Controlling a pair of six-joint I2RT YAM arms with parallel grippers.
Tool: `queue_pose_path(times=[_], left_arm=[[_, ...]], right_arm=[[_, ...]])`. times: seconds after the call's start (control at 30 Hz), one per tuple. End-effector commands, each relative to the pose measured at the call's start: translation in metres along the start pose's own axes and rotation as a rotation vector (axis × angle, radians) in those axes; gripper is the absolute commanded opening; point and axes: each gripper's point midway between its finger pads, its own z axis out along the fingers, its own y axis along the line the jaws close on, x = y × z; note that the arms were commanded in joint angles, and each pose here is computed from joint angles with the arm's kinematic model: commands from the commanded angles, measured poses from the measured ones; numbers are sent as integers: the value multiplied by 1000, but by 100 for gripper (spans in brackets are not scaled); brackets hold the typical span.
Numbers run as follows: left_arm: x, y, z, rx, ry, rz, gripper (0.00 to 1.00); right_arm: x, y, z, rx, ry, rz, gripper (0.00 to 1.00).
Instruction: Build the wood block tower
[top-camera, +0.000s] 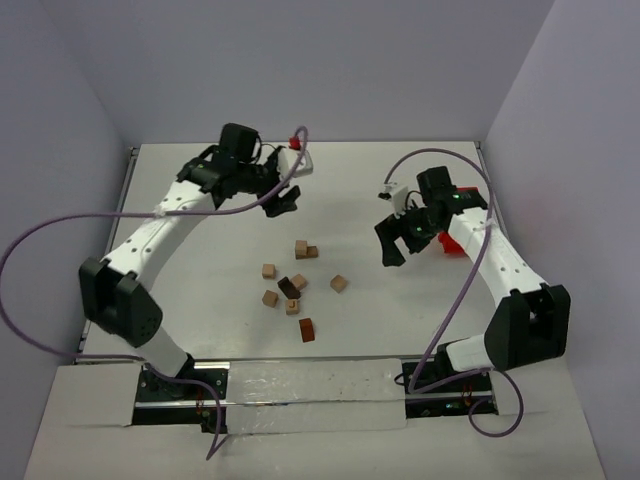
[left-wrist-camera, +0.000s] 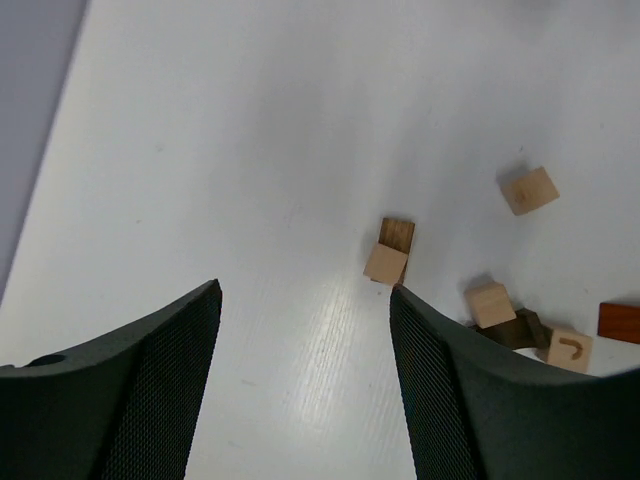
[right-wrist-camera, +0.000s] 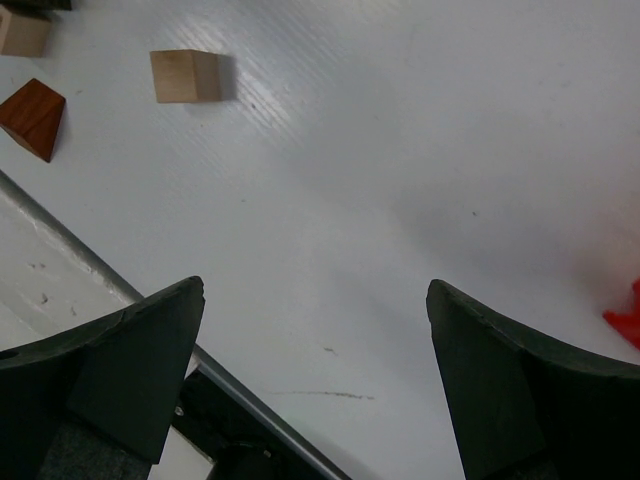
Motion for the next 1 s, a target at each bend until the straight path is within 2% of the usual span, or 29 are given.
queue_pose_path(times=[0.0,0.13,0.4,0.97], left_arm=[[-11,-6,-56,-79,-94,-142,75],[16,-13,-73,-122,-90,-253,75],[44,-7,-102,-135,-140,-471,75],[55,-10,-108,-145,-131,-513,74]], right_arm=[[-29,20,30,-6,-8,-67,98],[-28,46,59,-24,37,-117,97],[-25,74,91,-57,93,-150,96],[1,101,143,-36,197,-198,81]])
